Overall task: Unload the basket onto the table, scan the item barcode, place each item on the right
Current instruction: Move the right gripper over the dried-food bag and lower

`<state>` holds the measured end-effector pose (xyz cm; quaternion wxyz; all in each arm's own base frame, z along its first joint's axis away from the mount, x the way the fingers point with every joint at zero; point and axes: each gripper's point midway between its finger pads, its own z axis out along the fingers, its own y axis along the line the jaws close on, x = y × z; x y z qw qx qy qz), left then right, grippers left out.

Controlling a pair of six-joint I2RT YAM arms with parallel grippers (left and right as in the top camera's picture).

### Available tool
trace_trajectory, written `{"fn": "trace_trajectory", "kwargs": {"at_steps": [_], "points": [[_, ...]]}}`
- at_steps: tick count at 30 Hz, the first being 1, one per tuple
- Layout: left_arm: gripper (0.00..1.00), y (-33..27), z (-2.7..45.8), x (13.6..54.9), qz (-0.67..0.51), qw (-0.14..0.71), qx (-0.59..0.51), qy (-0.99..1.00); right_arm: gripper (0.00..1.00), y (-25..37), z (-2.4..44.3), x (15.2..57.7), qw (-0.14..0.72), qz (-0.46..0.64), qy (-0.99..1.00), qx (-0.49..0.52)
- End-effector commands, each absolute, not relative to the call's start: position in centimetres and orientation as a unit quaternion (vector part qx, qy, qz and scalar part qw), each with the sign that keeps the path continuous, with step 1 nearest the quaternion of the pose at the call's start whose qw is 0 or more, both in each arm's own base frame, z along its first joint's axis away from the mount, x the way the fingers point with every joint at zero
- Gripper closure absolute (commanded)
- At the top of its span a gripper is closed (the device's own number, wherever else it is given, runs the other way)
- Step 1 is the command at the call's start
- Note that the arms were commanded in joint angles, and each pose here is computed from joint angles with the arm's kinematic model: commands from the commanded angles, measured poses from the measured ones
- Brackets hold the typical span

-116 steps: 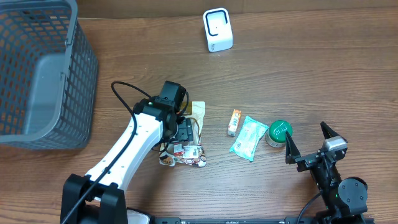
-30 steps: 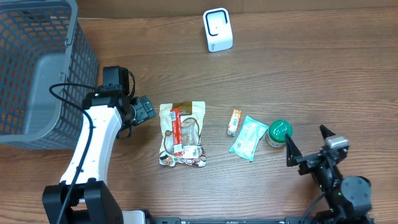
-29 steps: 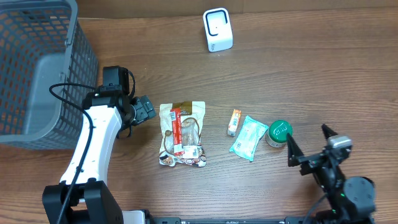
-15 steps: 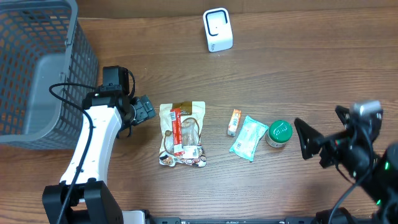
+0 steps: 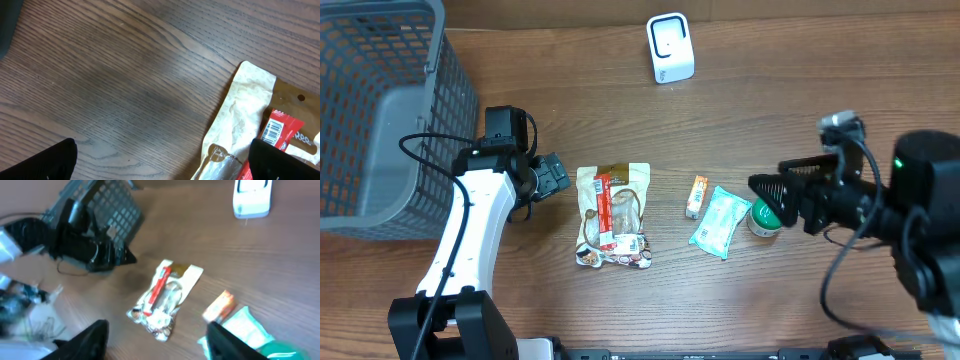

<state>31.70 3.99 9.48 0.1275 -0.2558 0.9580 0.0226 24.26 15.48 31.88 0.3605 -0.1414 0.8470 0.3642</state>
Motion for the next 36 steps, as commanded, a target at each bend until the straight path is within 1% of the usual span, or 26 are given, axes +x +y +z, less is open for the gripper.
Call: {"fn": "trace_trajectory", "kwargs": {"at_steps": [1,6,8,10,12,18,22,24,25,31,36], "points": [[0.0,4.3,10.0,32.1,0.027,0.137,-0.252,0.958,0.43,16.5,30.9,25.1,0.316,0.383,0.862,-0.1],[0.0,4.3,10.0,32.1,0.027,0.137,-0.252,0.958,0.43,18.5,27.8,25.7,0.263,0.358,0.893,-0.074],[0.0,4.3,10.0,32.1,0.027,0.137,-0.252,0.958,0.44,20.7,25.7,25.1,0.224,0.345,0.908,-0.079],[0.0,4.3,10.0,32.1,0.027,0.137,-0.252,0.958,0.44,22.2,24.3,24.7,0.203,0.329,0.919,-0.08],[0.0,4.3,10.0,32.1,0.027,0.137,-0.252,0.958,0.43,25.0,21.6,23.9,0.178,0.294,0.934,-0.095],[0.0,4.3,10.0,32.1,0.027,0.137,-0.252,0.958,0.43,31.6,16.6,22.7,0.159,0.266,0.933,-0.181],[0.0,4.3,10.0,32.1,0.027,0.137,-0.252,0.958,0.56,35.4,13.7,22.7,0.134,0.293,0.924,-0.206],[0.0,4.3,10.0,32.1,0.027,0.137,-0.252,0.958,0.61,36.4,12.4,23.1,0.13,0.299,0.922,-0.208],[0.0,4.3,10.0,32.1,0.027,0.137,-0.252,0.958,0.62,36.8,11.9,23.4,0.131,0.3,0.922,-0.208],[0.01,4.3,10.0,32.1,0.027,0.137,-0.252,0.958,0.62,38.7,9.8,25.3,0.152,0.308,0.916,-0.208],[0.0,4.3,10.0,32.1,0.027,0.137,-0.252,0.958,0.62,39.9,8.7,25.5,0.158,0.314,0.911,-0.215]]}}
